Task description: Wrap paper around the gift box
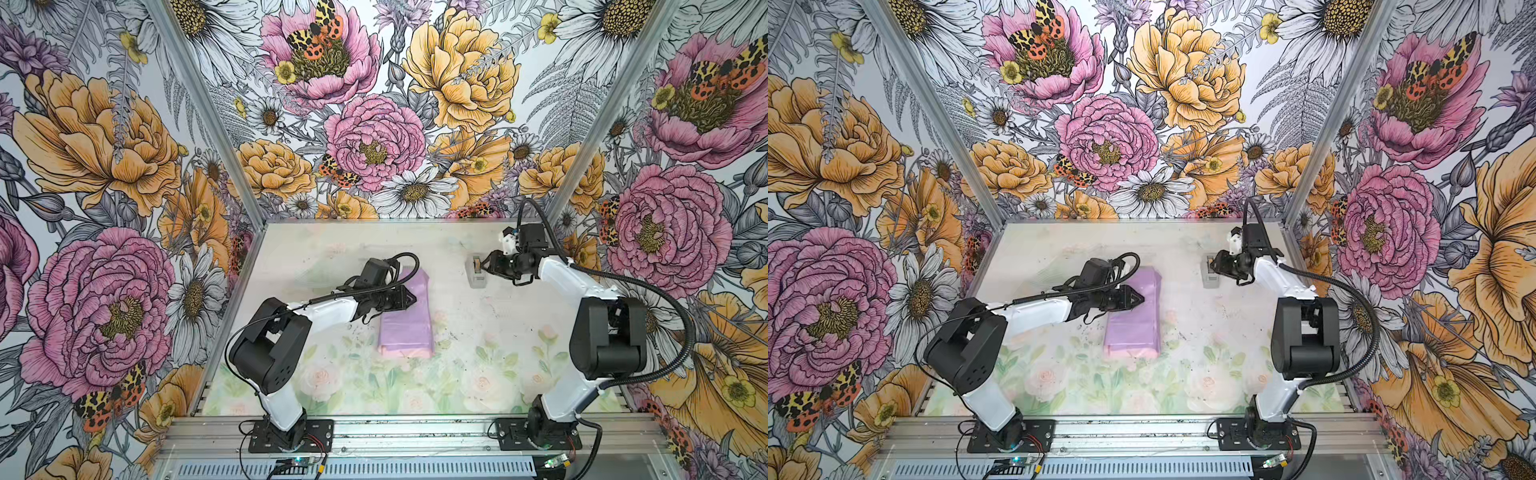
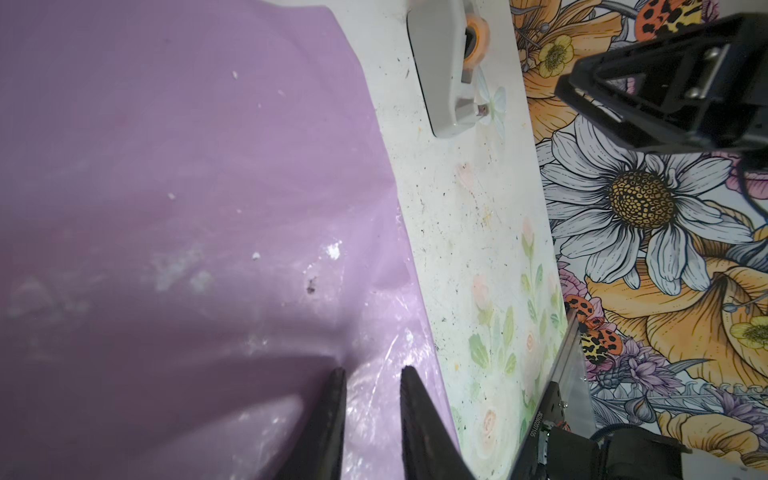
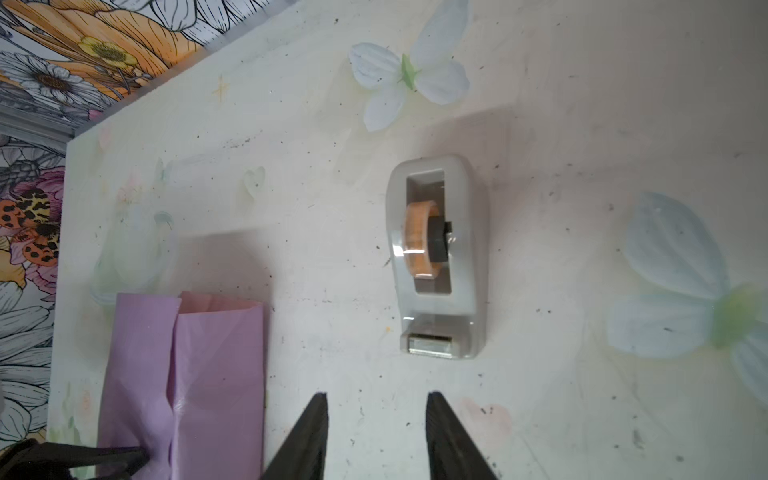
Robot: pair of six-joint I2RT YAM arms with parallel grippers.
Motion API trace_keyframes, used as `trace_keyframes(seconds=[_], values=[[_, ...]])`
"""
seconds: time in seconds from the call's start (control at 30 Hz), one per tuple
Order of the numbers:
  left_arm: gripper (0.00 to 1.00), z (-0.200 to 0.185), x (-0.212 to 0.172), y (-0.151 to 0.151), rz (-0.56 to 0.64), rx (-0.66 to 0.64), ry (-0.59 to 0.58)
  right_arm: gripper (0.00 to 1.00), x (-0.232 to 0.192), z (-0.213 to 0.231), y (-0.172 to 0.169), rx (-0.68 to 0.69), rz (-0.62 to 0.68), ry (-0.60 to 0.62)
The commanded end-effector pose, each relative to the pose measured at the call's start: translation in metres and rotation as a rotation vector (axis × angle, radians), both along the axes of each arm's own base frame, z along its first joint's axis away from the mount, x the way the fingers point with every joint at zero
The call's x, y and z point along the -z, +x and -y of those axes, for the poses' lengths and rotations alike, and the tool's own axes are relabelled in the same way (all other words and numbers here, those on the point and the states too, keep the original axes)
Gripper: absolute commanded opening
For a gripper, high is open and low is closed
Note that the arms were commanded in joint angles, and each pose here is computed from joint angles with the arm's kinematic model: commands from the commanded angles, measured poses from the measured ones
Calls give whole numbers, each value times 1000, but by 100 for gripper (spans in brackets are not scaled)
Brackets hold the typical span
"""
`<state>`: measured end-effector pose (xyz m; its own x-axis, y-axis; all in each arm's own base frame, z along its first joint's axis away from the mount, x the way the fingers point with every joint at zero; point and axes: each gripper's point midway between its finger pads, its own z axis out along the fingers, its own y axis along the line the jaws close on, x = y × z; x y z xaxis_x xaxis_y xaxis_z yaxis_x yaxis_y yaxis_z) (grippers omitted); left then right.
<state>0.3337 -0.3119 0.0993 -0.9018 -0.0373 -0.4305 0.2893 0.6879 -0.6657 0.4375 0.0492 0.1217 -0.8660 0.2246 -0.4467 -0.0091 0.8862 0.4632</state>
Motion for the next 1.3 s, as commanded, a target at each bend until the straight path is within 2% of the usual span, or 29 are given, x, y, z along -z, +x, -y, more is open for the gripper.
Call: trace_keyframes(seconds=[0.0,0.4,0.8,1.27], values=[[26,-16,35,-20,-107,-17,85,39,2,8,9,-92,29,22],[25,-16,35,-18,-113,-16,85,35,35,-2,23,-226,-21,198],[26,-14,35,-15,-116,-17,84,34,62,-5,21,-272,-100,254],[26,-14,36,-14,-113,-15,87,28,77,-16,10,-349,-189,350]])
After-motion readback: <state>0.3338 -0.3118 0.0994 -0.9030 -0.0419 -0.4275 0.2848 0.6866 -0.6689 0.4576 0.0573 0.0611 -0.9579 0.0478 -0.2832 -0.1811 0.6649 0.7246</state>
